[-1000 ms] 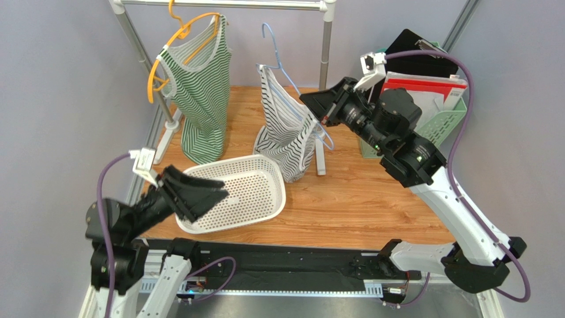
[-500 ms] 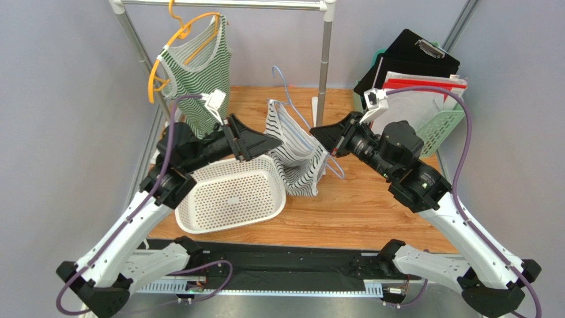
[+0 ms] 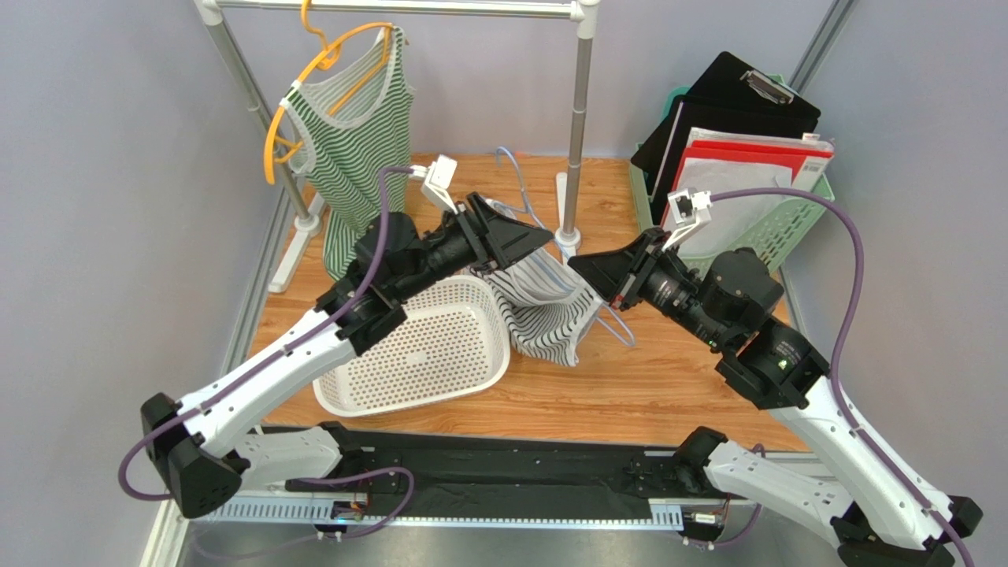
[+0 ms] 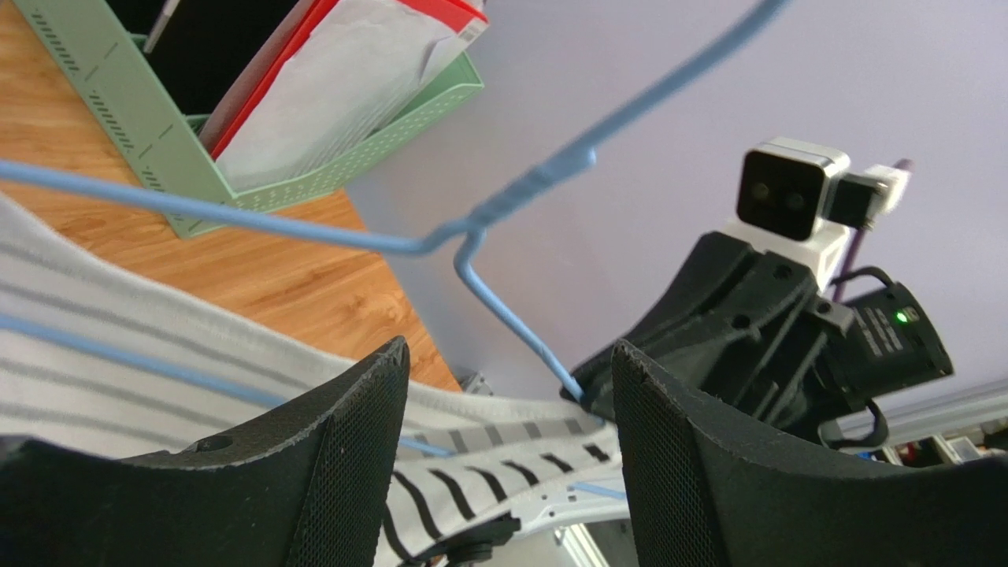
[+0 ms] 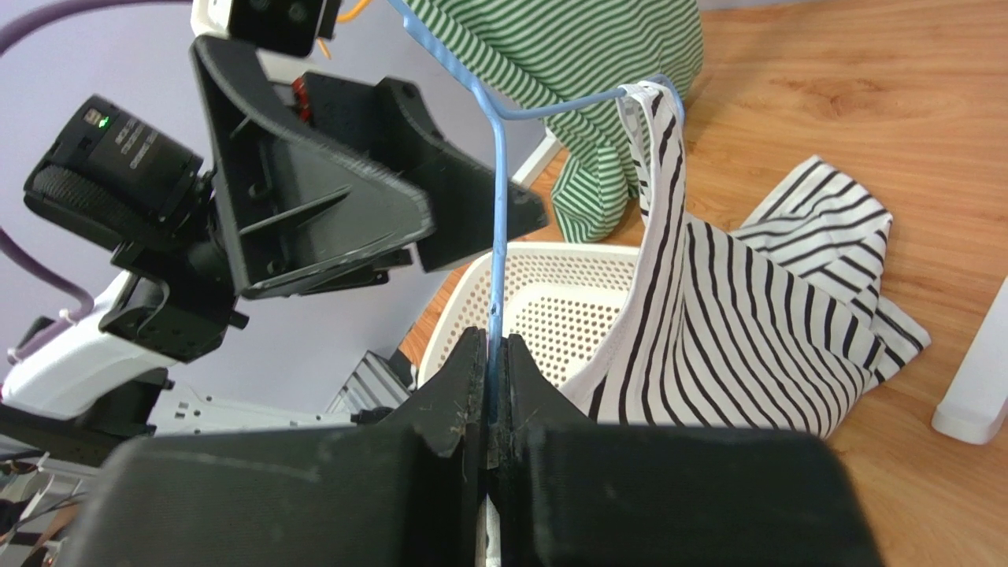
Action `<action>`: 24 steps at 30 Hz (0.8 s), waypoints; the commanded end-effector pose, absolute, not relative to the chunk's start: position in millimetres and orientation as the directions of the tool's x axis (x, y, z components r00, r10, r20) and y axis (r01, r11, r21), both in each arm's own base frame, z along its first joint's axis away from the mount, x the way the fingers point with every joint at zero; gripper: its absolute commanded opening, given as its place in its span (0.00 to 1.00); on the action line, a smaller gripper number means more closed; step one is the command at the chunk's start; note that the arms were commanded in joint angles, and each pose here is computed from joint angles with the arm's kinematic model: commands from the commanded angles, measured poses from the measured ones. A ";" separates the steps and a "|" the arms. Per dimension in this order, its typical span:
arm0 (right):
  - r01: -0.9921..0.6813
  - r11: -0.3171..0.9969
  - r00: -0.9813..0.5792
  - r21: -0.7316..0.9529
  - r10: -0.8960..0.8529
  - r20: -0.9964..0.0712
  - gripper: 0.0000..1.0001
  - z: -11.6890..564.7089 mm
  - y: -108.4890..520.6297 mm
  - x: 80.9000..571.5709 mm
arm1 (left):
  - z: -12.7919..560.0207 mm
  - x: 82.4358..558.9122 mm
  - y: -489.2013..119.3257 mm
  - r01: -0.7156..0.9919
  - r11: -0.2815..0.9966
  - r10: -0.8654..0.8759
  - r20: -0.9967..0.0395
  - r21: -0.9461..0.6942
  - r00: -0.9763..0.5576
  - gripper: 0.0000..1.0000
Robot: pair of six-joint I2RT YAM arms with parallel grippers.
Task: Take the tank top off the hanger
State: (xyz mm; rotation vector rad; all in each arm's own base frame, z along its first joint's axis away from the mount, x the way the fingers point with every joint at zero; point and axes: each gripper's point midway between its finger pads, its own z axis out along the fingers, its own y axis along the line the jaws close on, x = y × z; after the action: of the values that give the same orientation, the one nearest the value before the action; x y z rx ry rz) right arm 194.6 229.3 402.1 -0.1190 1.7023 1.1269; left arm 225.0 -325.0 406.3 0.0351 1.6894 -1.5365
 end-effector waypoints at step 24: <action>-0.663 0.611 -0.492 0.432 0.079 -0.867 0.36 319.7 193.9 134.5 | 428.9 213.8 -382.8 0.578 0.111 -0.344 -0.577 -0.808 -0.741 0.00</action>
State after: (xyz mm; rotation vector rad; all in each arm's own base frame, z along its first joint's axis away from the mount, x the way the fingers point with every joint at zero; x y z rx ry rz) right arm 150.9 207.3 335.6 -0.3529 1.8495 1.0393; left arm 235.0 -379.0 383.4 0.1195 1.8176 -1.6119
